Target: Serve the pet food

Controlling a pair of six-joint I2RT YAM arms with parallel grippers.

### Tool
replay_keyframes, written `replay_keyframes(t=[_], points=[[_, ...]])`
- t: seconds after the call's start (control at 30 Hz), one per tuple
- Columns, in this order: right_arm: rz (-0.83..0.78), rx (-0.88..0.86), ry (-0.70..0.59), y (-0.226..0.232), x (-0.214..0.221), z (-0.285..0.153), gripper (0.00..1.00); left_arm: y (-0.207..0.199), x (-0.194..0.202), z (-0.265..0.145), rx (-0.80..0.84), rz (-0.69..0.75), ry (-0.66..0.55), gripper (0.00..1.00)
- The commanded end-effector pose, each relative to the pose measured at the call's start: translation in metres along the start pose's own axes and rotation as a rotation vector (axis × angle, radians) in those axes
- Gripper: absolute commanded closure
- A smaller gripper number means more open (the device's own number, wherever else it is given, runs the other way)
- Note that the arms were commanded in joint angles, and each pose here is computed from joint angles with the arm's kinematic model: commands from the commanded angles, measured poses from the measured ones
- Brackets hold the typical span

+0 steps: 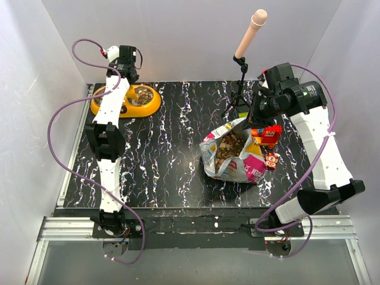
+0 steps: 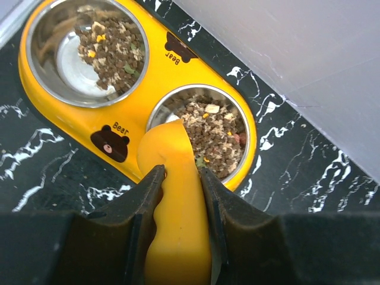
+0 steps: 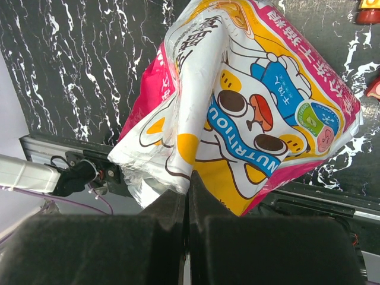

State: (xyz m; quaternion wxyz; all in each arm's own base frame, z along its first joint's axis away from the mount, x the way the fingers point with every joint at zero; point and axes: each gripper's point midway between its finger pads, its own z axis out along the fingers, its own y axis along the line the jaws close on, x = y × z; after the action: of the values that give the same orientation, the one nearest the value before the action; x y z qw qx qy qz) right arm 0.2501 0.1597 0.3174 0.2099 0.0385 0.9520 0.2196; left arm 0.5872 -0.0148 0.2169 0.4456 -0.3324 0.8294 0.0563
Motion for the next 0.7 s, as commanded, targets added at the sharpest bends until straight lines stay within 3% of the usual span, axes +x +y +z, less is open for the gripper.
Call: replay_keyframes(t=[0.0, 0.1, 0.3, 0.4, 0.53, 0.67], points=[[-0.067, -0.241, -0.254, 0.052, -0.041, -0.056, 0.99, -0.017, -0.044, -0.034, 0.064, 0.126, -0.142, 1.0], [-0.071, -0.24, -0.26, 0.052, -0.042, -0.057, 0.99, -0.032, -0.047, -0.043, 0.108, 0.206, -0.174, 1.0], [-0.075, -0.243, -0.271, 0.053, -0.044, -0.062, 0.99, -0.033, -0.055, -0.053, 0.146, 0.166, -0.172, 1.0], [-0.072, -0.243, -0.268, 0.052, -0.043, -0.063, 0.99, -0.035, -0.064, -0.067, 0.272, -0.02, -0.101, 1.0], [-0.068, -0.243, -0.268, 0.05, -0.039, -0.065, 0.99, -0.042, -0.073, -0.095, 0.593, -0.363, 0.038, 1.0], [-0.062, -0.263, -0.237, 0.05, -0.033, -0.063, 0.99, -0.034, -0.063, -0.122, 0.777, -0.475, 0.089, 1.0]])
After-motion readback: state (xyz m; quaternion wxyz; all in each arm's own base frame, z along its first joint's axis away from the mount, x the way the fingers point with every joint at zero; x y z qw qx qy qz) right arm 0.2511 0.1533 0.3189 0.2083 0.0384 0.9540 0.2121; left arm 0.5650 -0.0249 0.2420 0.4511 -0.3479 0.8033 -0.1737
